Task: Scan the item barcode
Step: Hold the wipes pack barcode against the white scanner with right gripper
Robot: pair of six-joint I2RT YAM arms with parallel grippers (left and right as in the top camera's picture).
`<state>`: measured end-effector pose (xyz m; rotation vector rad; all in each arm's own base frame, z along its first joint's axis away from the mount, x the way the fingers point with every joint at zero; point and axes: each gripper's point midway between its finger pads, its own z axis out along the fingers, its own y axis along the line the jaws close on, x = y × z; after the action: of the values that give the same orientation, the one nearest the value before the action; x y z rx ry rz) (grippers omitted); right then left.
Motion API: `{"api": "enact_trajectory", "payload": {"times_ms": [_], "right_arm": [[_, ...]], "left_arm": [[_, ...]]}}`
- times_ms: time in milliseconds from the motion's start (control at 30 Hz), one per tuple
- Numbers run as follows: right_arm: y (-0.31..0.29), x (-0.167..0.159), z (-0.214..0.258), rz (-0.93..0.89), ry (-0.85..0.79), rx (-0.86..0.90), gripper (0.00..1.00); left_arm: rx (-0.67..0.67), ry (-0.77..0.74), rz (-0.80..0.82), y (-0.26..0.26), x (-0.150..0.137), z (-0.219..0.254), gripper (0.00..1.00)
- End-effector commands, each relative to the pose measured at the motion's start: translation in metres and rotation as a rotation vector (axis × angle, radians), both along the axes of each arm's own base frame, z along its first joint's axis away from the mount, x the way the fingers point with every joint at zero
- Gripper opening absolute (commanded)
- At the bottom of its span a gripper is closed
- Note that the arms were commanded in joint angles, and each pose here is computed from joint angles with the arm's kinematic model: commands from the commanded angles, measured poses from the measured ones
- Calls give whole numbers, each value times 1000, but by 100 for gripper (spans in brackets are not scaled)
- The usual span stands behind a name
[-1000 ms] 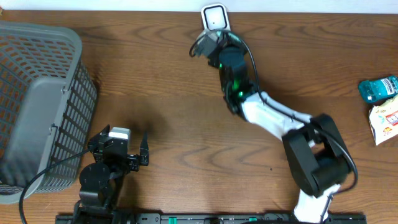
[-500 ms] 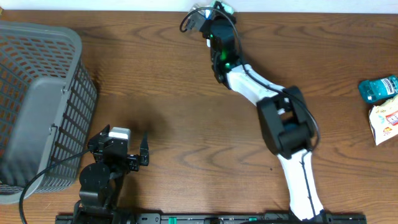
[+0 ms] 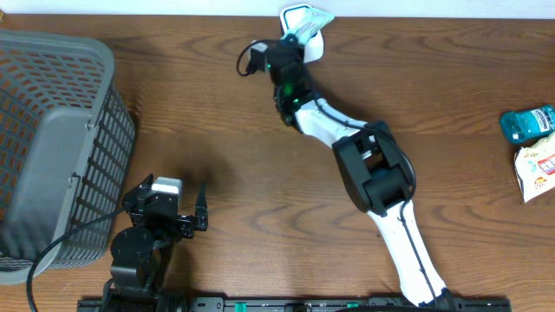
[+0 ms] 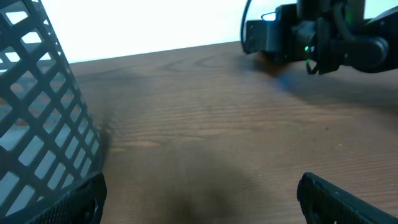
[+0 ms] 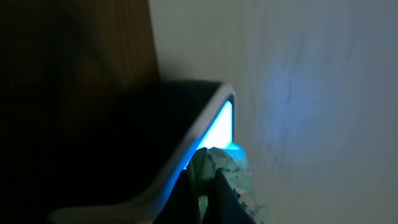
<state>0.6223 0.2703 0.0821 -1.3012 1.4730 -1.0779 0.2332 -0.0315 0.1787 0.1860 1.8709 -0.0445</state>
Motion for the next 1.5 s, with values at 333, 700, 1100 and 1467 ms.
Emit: {"api": "enact_trajectory", "payload": {"times_ms": [333,700,1100,1467], "right_arm": [[-1,-9,-11,-120,-3,156,1],[-14,-19,-14,-238,149,554,1],[27,-35,-34,-93,414,837,1],[15,-31,-38,-38,521,903,1]], "left_arm": [[0,-2,2,0,0,0,98],[0,-1,2,0,0,0,98],[-1,-2,3,0,0,0,98],[0,-1,2,0,0,0,98]]}}
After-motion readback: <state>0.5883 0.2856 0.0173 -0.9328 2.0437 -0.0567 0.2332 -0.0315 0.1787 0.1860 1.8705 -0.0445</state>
